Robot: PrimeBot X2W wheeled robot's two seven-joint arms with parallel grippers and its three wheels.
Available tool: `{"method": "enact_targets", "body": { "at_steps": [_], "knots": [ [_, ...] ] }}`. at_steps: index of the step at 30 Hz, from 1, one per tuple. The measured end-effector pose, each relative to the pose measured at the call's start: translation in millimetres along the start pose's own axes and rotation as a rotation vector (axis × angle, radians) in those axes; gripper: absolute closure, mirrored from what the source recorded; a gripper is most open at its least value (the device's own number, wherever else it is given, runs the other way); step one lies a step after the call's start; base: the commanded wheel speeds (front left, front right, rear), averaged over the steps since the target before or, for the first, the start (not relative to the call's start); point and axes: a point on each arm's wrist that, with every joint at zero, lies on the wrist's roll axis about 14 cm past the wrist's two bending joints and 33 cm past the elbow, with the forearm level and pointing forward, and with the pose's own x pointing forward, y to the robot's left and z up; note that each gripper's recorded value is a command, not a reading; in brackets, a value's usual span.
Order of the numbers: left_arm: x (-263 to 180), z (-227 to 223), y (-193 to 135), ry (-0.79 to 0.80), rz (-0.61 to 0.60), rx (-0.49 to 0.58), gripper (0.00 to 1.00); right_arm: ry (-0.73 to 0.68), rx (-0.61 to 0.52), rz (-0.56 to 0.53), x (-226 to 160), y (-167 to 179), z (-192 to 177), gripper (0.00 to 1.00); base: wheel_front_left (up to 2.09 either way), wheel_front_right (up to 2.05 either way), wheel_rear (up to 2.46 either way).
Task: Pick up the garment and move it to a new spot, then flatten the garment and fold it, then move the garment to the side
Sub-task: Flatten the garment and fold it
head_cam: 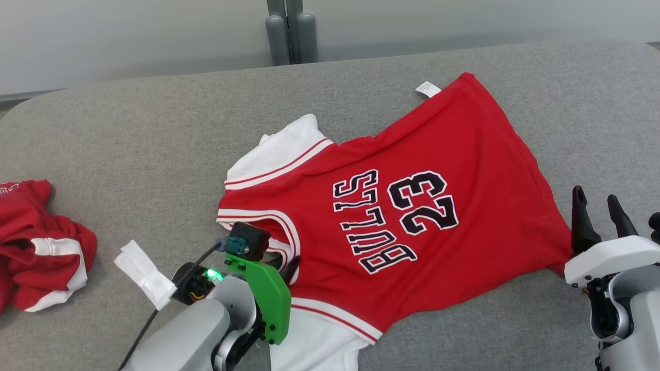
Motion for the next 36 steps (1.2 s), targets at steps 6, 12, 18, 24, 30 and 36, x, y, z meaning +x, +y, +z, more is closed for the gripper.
{"method": "enact_targets", "body": {
  "at_steps": [6, 12, 18, 24, 30, 36],
  "knots": [
    [5.8, 24.1, 27.0, -0.074, 0.065, -0.035, 1.00, 0.004, -0.001, -0.002, 4.8, -0.6, -2.6, 0.00, 0.00, 0.00, 0.00],
    [14.0, 50.3, 59.6, -0.125, 0.138, -0.011, 1.00, 0.016, -0.013, -0.005, 10.6, -2.7, -6.4, 0.00, 0.00, 0.00, 0.00],
    [27.2, 80.0, 86.1, -0.174, 0.186, 0.031, 1.00, 0.017, -0.025, -0.002, 18.4, -2.9, -5.1, 0.00, 0.00, 0.00, 0.00],
    [41.1, 94.4, 104.0, -0.190, 0.212, 0.042, 1.00, 0.020, -0.035, -0.014, 18.8, -8.8, -4.0, 0.00, 0.00, 0.00, 0.00],
    [46.0, 91.6, 105.7, -0.179, 0.203, 0.032, 0.00, 0.007, -0.030, -0.025, 14.9, -12.2, -0.8, 0.00, 0.00, 0.00, 0.00],
    [31.0, 97.8, 104.7, -0.222, 0.203, 0.055, 0.00, -0.033, -0.013, -0.012, 6.7, -6.9, 6.9, 0.00, 0.00, 0.00, 0.00]
  ]
}}
